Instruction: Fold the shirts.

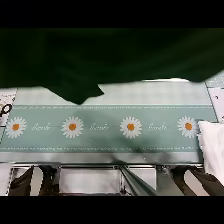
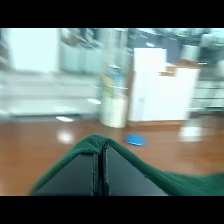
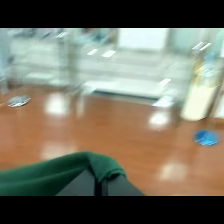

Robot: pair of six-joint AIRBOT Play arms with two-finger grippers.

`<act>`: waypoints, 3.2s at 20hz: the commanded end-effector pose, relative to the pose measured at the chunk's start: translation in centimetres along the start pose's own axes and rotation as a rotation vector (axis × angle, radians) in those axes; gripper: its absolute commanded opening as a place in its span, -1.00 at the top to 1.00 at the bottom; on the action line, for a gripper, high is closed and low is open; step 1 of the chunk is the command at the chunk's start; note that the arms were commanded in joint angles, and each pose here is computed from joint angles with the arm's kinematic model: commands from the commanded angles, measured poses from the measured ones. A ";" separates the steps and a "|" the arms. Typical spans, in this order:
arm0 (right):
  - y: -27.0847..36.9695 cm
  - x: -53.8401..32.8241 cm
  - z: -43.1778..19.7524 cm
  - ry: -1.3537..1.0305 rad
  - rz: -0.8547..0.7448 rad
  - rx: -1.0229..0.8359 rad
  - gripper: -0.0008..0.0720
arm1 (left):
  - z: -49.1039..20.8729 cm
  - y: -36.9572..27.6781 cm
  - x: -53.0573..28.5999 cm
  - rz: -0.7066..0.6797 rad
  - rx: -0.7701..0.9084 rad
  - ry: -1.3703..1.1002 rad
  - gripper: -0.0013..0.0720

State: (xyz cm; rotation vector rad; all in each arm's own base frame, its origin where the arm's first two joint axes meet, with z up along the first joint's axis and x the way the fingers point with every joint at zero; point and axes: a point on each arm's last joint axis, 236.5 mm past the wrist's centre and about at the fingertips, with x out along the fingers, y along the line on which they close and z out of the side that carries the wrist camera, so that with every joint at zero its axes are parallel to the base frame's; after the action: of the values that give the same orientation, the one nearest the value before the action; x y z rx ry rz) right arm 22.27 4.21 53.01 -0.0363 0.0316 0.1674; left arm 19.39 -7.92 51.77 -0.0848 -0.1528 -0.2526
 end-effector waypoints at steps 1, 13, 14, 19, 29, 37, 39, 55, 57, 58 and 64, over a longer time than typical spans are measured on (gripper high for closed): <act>0.6 -8.4 0.4 -0.060 -0.127 -0.045 0.93 | 1.5 -1.2 -7.3 0.185 0.125 -0.071 0.91; -0.2 -3.7 -15.6 0.369 -0.075 0.152 0.93 | -11.3 6.6 -9.6 0.347 -0.128 0.292 0.91; -0.3 -1.8 -17.1 0.413 -0.053 0.168 0.93 | -14.3 7.3 -6.8 0.322 -0.163 0.362 0.91; -3.3 11.5 -26.5 0.631 -0.013 0.249 0.93 | -28.7 13.4 6.3 0.311 -0.324 0.557 0.91; -6.1 34.1 -47.8 0.792 0.068 0.521 0.93 | -50.1 22.0 24.4 0.369 -0.478 0.790 0.91; -5.9 37.3 -52.1 0.906 0.107 0.575 0.93 | -55.3 20.3 25.7 0.299 -0.491 1.002 0.91; -5.1 35.5 -52.6 0.986 0.145 0.584 0.93 | -56.1 18.6 23.0 0.224 -0.444 1.145 0.91; -4.2 26.5 -59.1 1.434 0.225 0.574 0.93 | -62.2 13.9 7.8 0.094 -0.444 1.621 0.91; -4.5 26.2 -60.0 1.464 0.195 0.579 0.92 | -62.2 14.0 7.8 0.089 -0.439 1.620 0.91; -4.8 25.9 -60.5 1.481 0.180 0.578 0.92 | -62.2 14.1 7.8 0.091 -0.441 1.619 0.91; -5.1 26.1 -61.0 1.480 0.164 0.578 0.92 | -61.9 16.5 7.1 0.135 -0.480 1.606 0.91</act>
State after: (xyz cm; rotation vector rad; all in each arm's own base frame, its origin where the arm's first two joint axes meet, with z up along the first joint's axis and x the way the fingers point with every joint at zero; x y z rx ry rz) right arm 47.04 1.46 -8.39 0.4303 1.5566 0.2737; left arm 39.10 -1.24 -9.10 -0.3236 1.5153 -0.1763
